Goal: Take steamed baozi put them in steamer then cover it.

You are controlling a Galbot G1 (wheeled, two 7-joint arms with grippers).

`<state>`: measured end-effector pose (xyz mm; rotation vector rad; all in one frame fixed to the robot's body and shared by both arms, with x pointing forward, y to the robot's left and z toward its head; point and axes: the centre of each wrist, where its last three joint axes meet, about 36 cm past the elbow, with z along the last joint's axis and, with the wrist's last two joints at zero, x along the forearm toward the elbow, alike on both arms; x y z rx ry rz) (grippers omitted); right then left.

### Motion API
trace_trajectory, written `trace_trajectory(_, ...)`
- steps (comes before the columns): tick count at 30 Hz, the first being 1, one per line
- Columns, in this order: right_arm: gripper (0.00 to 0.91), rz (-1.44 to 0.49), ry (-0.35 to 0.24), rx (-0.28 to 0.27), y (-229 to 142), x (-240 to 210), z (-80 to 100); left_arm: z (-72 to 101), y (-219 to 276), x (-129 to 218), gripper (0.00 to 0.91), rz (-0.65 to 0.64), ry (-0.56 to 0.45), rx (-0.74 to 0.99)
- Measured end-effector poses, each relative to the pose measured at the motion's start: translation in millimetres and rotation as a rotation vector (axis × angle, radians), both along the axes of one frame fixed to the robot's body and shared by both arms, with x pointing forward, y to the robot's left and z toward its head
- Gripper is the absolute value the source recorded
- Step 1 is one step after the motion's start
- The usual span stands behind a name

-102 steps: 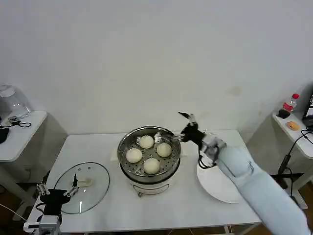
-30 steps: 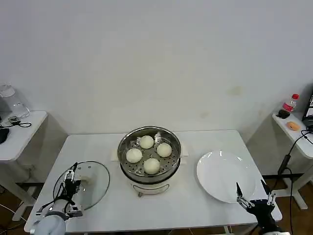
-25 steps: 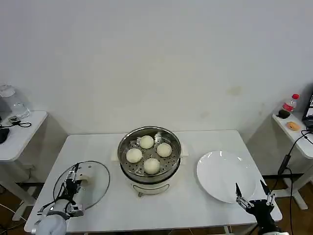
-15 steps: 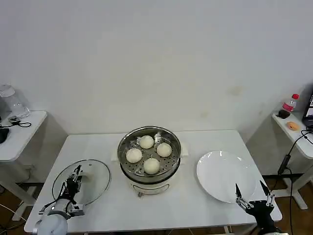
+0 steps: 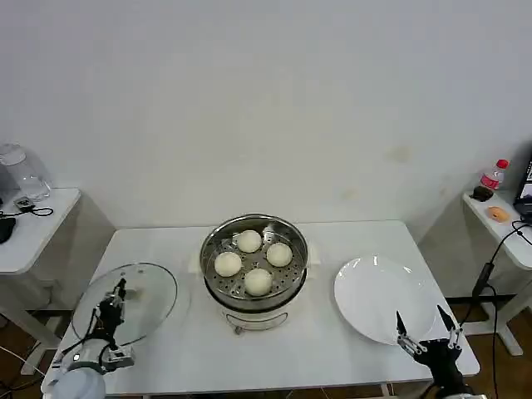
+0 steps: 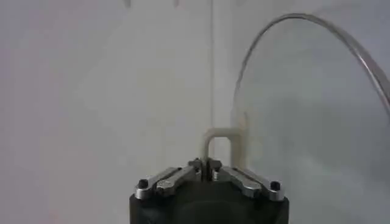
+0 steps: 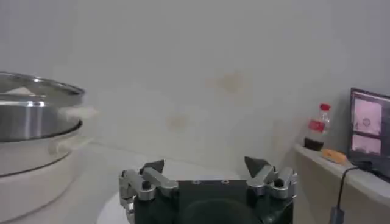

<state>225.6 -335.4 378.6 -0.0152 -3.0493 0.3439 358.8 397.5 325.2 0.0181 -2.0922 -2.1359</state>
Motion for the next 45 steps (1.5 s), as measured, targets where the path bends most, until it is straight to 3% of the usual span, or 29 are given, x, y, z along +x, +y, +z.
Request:
trace_trajectory(14, 0.907, 0.053, 0.023, -0.004, 6.2, 12.4, -8.6, 106.1, -19.7, 14.3, 0.000, -0.026, -0.167, 0.007)
trace_trajectory(21, 0.907, 0.078, 0.028, -0.009, 16.7, 17.3, -12.1, 141.4, -72.7, 25.4, 0.000, -0.089, -0.190, -0.028)
trace_trajectory(28, 0.907, 0.087, 0.039, -0.018, 29.2, 17.7, -15.5, 149.3, -130.7, 31.7, 0.000, -0.117, -0.153, -0.074)
trace_trajectory(45, 0.907, 0.112, 0.066, -0.043, 41.5, 23.3, -27.2, 148.4, -250.8, 45.2, 0.000, -0.153, -0.118, -0.107)
